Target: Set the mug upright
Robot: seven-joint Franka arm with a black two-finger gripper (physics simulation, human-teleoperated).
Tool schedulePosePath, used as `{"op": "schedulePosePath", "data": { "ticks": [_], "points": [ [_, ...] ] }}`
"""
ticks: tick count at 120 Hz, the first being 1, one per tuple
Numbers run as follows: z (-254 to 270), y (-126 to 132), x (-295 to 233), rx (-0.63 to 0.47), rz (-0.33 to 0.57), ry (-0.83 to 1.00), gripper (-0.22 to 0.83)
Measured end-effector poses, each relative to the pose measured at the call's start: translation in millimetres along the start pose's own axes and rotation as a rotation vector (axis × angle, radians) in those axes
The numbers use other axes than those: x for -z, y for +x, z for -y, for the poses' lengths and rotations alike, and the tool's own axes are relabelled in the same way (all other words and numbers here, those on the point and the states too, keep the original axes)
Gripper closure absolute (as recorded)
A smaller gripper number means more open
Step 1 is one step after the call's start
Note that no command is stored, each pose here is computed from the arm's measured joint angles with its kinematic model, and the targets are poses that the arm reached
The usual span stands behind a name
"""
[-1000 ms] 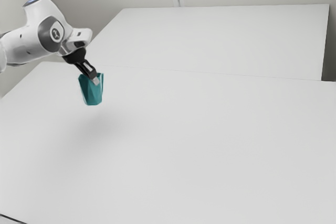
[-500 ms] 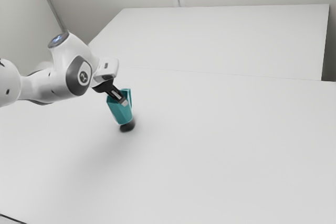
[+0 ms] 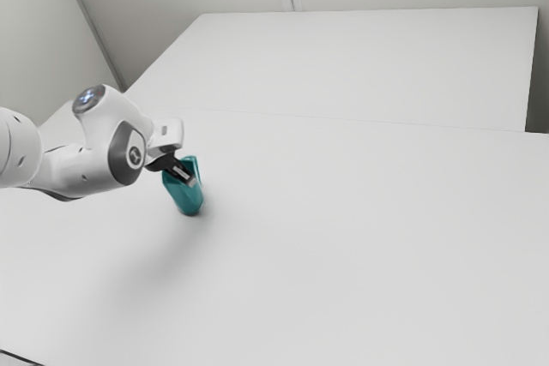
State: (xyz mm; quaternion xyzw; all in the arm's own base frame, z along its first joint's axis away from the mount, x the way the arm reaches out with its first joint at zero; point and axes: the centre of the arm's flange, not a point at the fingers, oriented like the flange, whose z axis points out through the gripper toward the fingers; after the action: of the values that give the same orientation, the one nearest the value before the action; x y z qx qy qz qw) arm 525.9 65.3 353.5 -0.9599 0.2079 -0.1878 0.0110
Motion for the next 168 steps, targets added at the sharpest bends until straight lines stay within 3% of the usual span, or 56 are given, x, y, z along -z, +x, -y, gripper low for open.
{"op": "schedulePosePath", "data": {
  "ticks": [6, 31, 55, 77, 105, 134, 168],
  "points": [
    [3, -2, 0, 0.007, -0.002, 0.005, 0.73],
    [4, 1, 6, 0.007, -0.017, 0.013, 0.31],
    [-9, 18, 39, -0.026, -0.061, 0.010, 0.12],
    [-9, 59, 69, -0.056, -0.065, -0.038, 0.05],
    [44, 111, 91, 0.007, 0.030, -0.121, 0.02],
    [63, 163, 172, 0.016, 0.137, -0.096, 0.01],
    [55, 167, 212, 0.073, 0.238, -0.086, 0.00]
  ]
}}
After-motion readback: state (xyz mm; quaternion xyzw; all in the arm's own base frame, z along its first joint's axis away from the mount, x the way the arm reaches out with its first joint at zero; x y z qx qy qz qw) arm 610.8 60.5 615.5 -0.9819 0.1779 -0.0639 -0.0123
